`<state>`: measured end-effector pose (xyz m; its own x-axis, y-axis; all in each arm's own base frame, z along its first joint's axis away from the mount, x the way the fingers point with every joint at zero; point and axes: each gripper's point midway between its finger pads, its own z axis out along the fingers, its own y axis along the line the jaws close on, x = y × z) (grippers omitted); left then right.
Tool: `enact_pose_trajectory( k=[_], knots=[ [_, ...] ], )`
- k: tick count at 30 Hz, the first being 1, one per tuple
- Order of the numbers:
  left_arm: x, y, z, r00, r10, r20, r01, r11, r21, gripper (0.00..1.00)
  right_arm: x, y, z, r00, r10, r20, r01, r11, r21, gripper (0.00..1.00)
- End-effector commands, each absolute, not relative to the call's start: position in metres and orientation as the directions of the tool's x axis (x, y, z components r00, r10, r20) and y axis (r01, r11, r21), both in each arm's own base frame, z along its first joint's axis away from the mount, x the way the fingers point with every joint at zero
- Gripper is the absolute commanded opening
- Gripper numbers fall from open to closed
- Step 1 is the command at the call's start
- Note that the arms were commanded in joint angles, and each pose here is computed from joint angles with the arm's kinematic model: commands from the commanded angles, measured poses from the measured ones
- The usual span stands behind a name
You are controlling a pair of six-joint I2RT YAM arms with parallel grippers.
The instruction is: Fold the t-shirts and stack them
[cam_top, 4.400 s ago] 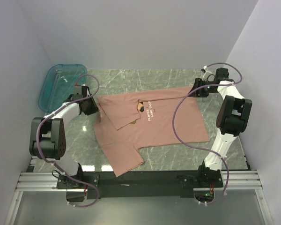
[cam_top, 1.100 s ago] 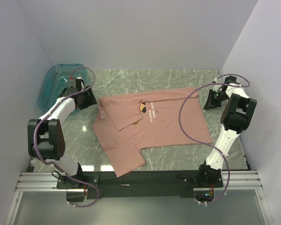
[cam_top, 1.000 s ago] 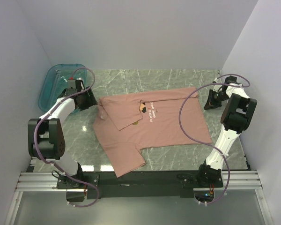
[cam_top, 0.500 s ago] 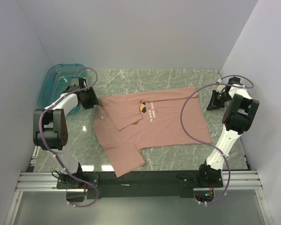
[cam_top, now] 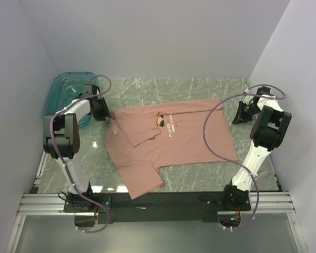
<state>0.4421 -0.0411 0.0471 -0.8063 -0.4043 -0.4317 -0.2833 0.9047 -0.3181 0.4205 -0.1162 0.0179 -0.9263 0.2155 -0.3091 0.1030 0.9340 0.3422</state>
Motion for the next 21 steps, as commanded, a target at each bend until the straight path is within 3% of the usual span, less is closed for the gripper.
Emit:
enact_pose_trajectory(
  k=[1,4,7,8,11,21],
  knots=[
    [0.446,-0.042,0.041,-0.825,-0.375,-0.423,-0.267,0.918,-0.294,0.43,0.425,-0.120,0.034,-0.914,0.214,-0.346,0.090,0.936,0.340,0.15],
    [0.446,-0.047,0.032,-0.839,-0.363,-0.406,-0.262,0.923,-0.282,0.41,0.425,-0.119,0.034,-0.913,0.212,-0.347,0.087,0.935,0.343,0.15],
    [0.449,-0.050,0.030,-0.843,-0.356,-0.403,-0.255,0.925,-0.282,0.30,0.424,-0.119,0.034,-0.914,0.211,-0.346,0.085,0.935,0.345,0.15],
    [0.449,-0.052,0.030,-0.844,-0.353,-0.403,-0.250,0.925,-0.286,0.20,0.424,-0.119,0.034,-0.914,0.213,-0.344,0.087,0.934,0.347,0.15],
    [0.451,-0.053,0.041,-0.830,-0.347,-0.437,-0.240,0.929,-0.281,0.08,0.424,-0.119,0.034,-0.914,0.212,-0.346,0.085,0.934,0.347,0.15],
    [0.451,-0.054,0.109,-0.734,-0.249,-0.631,-0.224,0.967,-0.121,0.01,0.424,-0.118,0.034,-0.914,0.212,-0.344,0.083,0.932,0.353,0.15]
  ],
)
